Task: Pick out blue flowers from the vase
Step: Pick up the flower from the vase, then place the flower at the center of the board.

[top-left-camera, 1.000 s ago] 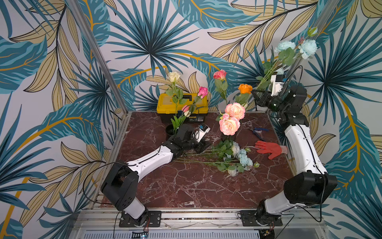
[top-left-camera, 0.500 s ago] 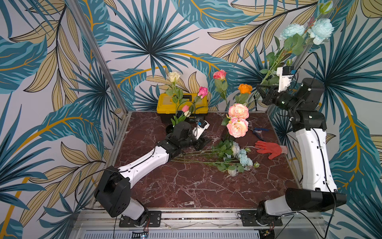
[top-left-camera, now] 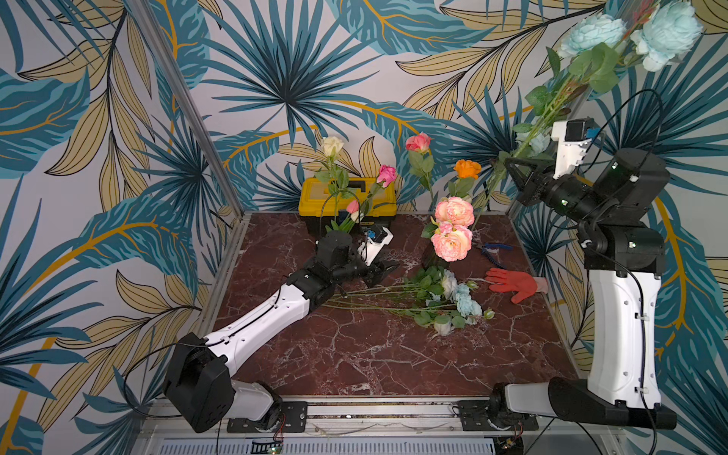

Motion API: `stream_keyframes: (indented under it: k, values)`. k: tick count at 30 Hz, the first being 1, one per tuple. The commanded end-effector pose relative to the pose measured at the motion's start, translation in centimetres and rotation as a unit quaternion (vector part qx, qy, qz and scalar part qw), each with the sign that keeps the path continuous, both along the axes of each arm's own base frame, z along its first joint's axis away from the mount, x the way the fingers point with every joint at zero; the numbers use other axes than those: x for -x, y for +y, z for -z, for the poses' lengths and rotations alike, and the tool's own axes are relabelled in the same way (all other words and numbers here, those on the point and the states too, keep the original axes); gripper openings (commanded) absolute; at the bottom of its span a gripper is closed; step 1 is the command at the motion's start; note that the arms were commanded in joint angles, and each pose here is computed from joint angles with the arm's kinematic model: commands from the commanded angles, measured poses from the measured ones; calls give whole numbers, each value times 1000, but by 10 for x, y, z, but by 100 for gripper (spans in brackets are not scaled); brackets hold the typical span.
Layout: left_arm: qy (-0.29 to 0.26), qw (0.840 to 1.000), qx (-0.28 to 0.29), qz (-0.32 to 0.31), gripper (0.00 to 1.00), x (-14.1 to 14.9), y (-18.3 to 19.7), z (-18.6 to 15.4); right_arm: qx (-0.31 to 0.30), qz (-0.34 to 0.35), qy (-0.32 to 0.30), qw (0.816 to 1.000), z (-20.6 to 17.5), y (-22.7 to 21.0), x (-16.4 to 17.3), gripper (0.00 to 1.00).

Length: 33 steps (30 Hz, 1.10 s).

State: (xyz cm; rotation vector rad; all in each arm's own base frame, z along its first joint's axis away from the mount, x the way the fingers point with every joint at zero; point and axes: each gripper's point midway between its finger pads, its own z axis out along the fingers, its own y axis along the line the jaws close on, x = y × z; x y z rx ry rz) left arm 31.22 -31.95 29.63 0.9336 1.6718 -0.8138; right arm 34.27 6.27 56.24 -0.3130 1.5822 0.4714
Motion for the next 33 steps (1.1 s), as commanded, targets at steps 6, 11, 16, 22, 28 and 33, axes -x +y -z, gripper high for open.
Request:
stream_keyframes:
  k: [6,11,16,22,28,33]
  values:
    - [-6,997,9,80,49,52,-40,-6,23,-29,30,999,52,28,45,4]
    - [9,993,25,119,49,68,-60,-16,15,-30,41,999,77,34,70,4]
    - [2,985,42,170,50,91,-83,-36,0,-26,51,998,96,32,85,4]
    - [10,976,71,205,50,108,-103,-50,-37,-35,57,997,113,35,94,4]
    - [23,971,99,214,50,107,-115,-55,-56,-47,59,996,119,39,99,4]
    - [34,969,102,221,50,107,-126,-52,-78,-64,62,993,123,44,99,4]
